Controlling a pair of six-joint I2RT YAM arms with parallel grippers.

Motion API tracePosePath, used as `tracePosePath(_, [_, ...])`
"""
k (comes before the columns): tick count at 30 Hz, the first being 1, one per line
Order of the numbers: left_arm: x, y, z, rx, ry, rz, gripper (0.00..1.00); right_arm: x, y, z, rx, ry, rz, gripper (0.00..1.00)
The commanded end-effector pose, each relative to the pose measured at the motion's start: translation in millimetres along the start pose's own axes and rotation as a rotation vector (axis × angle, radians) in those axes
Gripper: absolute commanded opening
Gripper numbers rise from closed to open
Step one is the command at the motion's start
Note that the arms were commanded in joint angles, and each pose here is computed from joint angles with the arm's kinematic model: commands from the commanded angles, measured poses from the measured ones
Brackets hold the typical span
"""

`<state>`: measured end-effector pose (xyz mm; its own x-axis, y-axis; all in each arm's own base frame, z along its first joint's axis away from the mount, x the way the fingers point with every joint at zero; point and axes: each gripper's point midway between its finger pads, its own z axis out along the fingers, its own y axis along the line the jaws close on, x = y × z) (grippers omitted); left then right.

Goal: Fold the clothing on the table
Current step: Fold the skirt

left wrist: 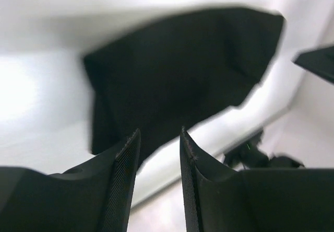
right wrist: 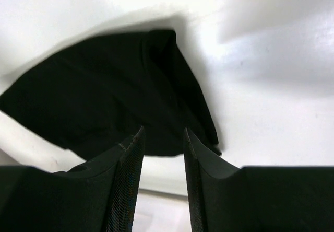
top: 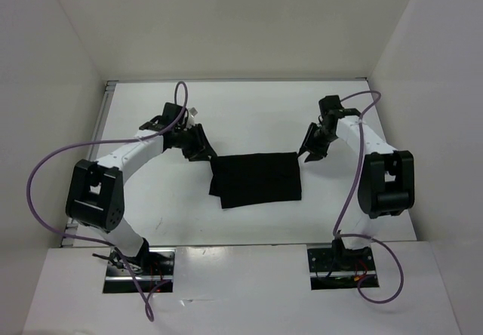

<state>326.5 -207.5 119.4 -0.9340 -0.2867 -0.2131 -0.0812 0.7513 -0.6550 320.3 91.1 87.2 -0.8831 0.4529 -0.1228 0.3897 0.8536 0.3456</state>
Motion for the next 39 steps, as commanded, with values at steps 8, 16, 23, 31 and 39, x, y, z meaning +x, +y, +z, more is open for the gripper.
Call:
tracePosePath(8, [-45, 32, 16, -0.116, -0.154, -0.005, 0.44, -53, 21, 10, -0.037, -0.123, -0.022, 0.41])
tracePosePath(16, [-34, 48, 33, -0.141, -0.085, -0.017, 0.44, -55, 19, 14, -0.023, -0.122, -0.019, 0.41])
tracePosePath(23, [-20, 41, 35, -0.07, -0.05, -0.045, 0.44, -55, 19, 16, -0.023, -0.122, -0.019, 0.41])
tracePosePath(31, [10, 50, 49, -0.073, -0.001, -0.08, 0.4, -50, 11, 23, -0.001, -0.104, -0.013, 0.41])
tracePosePath(39, [-8, 28, 38, -0.03, -0.052, -0.069, 0.4, -43, 5, 29, 0.01, -0.087, -0.008, 0.41])
